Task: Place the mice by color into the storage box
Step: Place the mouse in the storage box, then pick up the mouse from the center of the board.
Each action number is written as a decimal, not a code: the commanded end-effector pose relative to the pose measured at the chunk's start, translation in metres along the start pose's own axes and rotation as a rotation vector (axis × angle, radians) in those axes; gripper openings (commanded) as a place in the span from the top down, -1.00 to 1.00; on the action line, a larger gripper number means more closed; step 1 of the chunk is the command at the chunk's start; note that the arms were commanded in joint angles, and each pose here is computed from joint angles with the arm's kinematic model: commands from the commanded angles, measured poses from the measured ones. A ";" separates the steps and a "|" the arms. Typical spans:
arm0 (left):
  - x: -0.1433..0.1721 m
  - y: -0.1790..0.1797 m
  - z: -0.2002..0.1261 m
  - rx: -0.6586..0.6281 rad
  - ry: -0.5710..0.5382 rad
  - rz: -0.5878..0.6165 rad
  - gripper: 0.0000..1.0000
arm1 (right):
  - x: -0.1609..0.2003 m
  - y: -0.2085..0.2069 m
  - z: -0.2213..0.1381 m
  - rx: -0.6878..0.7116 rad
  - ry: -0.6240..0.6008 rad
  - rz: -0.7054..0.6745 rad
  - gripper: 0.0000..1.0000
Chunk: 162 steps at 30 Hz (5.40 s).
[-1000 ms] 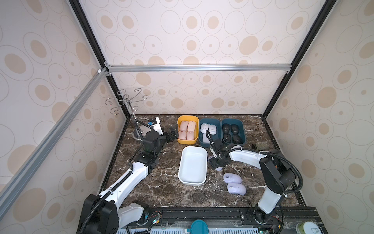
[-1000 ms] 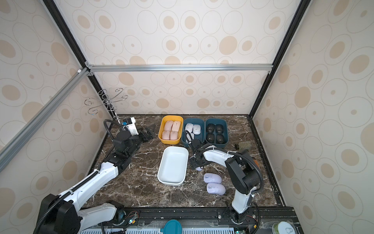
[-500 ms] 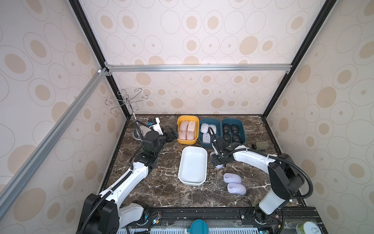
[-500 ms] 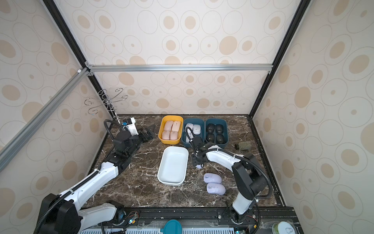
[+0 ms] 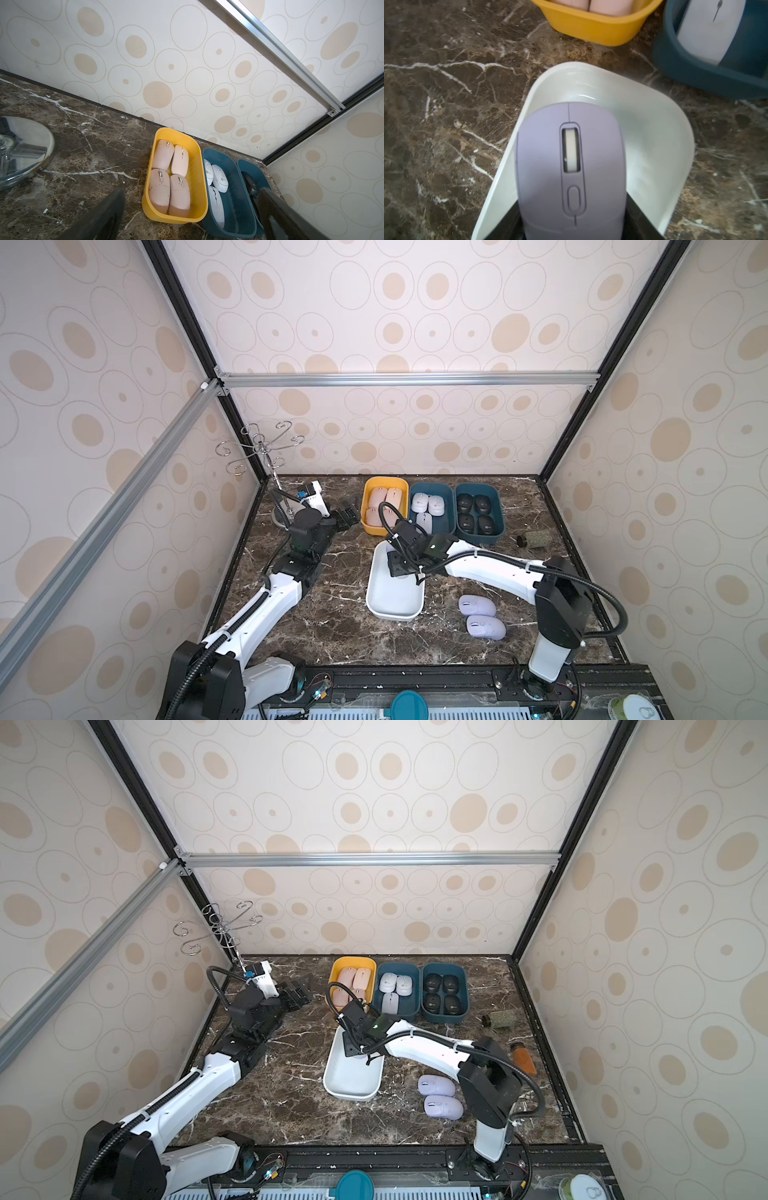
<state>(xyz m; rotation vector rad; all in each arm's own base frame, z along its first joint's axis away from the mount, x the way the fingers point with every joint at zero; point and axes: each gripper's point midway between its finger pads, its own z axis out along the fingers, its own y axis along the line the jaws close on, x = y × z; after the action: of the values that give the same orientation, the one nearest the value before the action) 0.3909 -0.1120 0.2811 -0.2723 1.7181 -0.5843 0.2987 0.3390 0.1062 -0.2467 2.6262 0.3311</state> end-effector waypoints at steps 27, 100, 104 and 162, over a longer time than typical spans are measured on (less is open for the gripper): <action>-0.009 0.007 0.000 -0.008 -0.035 -0.051 -1.00 | 0.013 -0.014 0.086 0.132 0.007 0.218 -0.02; 0.037 -0.034 0.021 0.253 0.183 -0.184 -1.00 | 0.170 -0.188 -0.107 0.309 0.227 0.104 -0.54; 0.037 -0.035 0.020 0.261 0.183 -0.193 -1.00 | 0.176 -0.193 -0.095 0.301 0.235 0.131 -0.41; 0.037 -0.024 0.024 0.209 0.171 -0.182 -1.00 | 0.081 -0.267 -0.004 0.274 0.198 0.333 -0.41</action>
<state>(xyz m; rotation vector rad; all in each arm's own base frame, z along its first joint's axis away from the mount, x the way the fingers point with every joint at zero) 0.3992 -0.1566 0.2462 -0.2415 1.8230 -0.9252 0.2952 0.0659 0.0233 0.3011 2.8342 -0.0089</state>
